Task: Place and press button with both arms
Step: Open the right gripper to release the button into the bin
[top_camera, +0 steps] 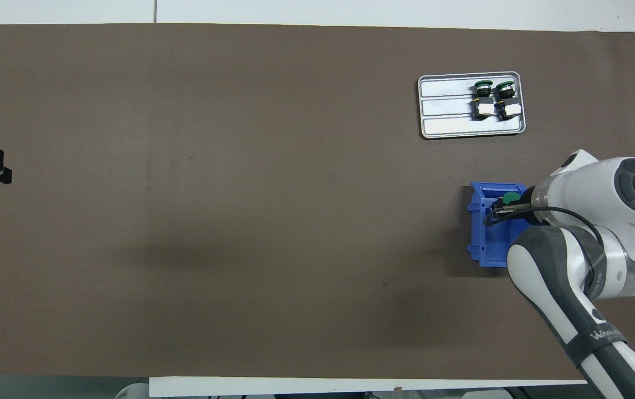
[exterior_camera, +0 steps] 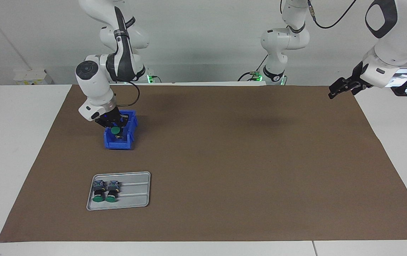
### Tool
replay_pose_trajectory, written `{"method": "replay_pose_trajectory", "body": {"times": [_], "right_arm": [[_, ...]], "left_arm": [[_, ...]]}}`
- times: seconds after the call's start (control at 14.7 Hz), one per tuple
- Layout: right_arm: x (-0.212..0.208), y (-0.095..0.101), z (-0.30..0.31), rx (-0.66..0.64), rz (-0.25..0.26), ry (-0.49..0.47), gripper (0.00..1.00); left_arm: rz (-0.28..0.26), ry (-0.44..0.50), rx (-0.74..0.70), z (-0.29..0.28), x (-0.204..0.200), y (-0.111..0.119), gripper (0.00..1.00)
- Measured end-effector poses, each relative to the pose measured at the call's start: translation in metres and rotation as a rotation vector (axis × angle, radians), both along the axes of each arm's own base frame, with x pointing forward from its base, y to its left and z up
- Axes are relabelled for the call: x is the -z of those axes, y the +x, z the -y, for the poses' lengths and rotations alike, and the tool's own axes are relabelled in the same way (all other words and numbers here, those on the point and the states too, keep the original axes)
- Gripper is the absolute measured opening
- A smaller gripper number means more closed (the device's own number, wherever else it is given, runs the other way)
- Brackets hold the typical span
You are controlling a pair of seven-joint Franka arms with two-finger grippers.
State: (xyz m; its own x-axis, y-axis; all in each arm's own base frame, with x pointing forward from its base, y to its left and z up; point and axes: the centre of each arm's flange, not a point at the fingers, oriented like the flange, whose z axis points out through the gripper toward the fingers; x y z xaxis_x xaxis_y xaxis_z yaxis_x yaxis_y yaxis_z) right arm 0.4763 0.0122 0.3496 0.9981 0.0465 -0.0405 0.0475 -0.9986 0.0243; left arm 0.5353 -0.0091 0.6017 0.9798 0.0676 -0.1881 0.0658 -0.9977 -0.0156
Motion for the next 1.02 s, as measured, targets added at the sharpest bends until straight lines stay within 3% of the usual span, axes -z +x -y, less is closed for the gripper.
{"method": "replay_pose_trajectory", "body": {"times": [0.41, 0.61, 1.02], "right_arm": [[0.003, -0.003, -0.001, -0.002, -0.008, 0.000, 0.33], [0.003, -0.002, -0.001, -0.003, -0.007, 0.000, 0.58], [-0.022, 0.010, -0.001, -0.029, -0.001, 0.000, 0.63]], "left_arm": [[0.023, -0.013, 0.072, 0.002, -0.001, 0.003, 1.00], [0.026, -0.013, 0.072, 0.002, -0.001, 0.003, 1.00], [0.026, -0.013, 0.068, 0.000, -0.001, 0.003, 1.00]]}}
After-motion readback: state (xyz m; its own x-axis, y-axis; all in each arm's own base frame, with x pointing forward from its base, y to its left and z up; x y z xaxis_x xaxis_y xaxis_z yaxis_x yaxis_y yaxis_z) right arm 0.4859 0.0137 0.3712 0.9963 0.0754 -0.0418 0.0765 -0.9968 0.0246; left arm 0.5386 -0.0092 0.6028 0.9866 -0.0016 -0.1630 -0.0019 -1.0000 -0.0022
